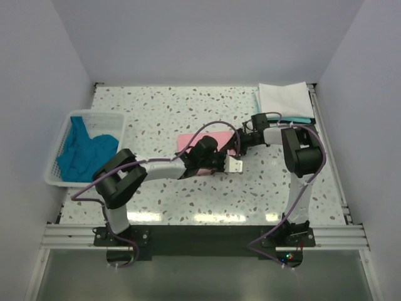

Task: Fold and stack the t-shirts
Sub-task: Neatly place the folded tshirt to the corner

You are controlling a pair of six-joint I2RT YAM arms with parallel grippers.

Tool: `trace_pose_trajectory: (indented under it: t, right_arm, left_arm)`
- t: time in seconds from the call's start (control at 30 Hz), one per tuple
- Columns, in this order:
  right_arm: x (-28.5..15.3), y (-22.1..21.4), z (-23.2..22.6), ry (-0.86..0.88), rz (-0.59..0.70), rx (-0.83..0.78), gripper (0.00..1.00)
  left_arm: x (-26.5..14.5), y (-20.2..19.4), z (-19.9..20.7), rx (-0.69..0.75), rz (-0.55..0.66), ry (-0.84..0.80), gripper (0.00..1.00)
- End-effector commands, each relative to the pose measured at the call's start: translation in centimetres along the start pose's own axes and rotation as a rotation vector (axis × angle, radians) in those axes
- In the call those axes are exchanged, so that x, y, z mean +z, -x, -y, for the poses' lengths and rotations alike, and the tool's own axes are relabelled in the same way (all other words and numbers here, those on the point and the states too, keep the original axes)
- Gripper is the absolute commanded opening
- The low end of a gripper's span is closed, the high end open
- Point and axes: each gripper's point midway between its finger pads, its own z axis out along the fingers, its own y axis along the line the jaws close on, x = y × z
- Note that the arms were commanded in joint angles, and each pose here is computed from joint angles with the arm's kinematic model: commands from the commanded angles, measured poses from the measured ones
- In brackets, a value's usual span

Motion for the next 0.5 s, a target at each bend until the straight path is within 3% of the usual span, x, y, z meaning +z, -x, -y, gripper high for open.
trace_pose_trajectory:
  t: [0.0,0.03,0.07,0.13,0.23,0.33,0.37,0.4,0.47]
  right_arm:
    - [1.3,2.3,4.2,-0.182,0.143,0.000,0.28]
    - [0.9,3.0,4.4,-0.217,0.176,-0.020,0.17]
    - [0.5,2.8,4.7,-0.255,0.170,-0.054,0.00]
    - [-0.6,4.5,3.7,-0.305,0.224,-0.126,0.00]
    - [-2.3,6.0,2.5,-0.376,0.252,-0.239,0.00]
    - [-4.1,8.9,1.5,-0.498,0.281,-0.389,0.00]
    - [-5.1,9.3,2.2,-0.576,0.262,-0.443,0.00]
    - [-6.1,11.2,0.1,-0.582,0.303,-0.503,0.00]
    - [-6.9,12.6,0.5,-0.641,0.287,-0.579,0.00]
  left_arm:
    - [-1.1,2.5,-1.2,-0.012,0.053,0.023,0.02]
    - [-1.2,2.3,-1.2,-0.024,0.039,0.022,0.17]
    - [-1.4,2.8,-1.7,-0.033,0.037,0.029,0.27]
    - [-2.1,2.5,-1.4,-0.070,0.008,0.010,0.52]
    - [-4.0,3.3,-1.1,-0.130,0.007,-0.010,0.64]
    - [-6.1,3.9,-0.2,-0.168,-0.015,-0.037,0.69]
    - [-6.5,3.8,0.0,-0.182,-0.026,-0.035,0.75]
    - [-6.9,3.4,-0.3,-0.188,-0.049,-0.007,0.88]
    - [-7.5,2.6,-0.3,-0.208,-0.079,0.029,0.93]
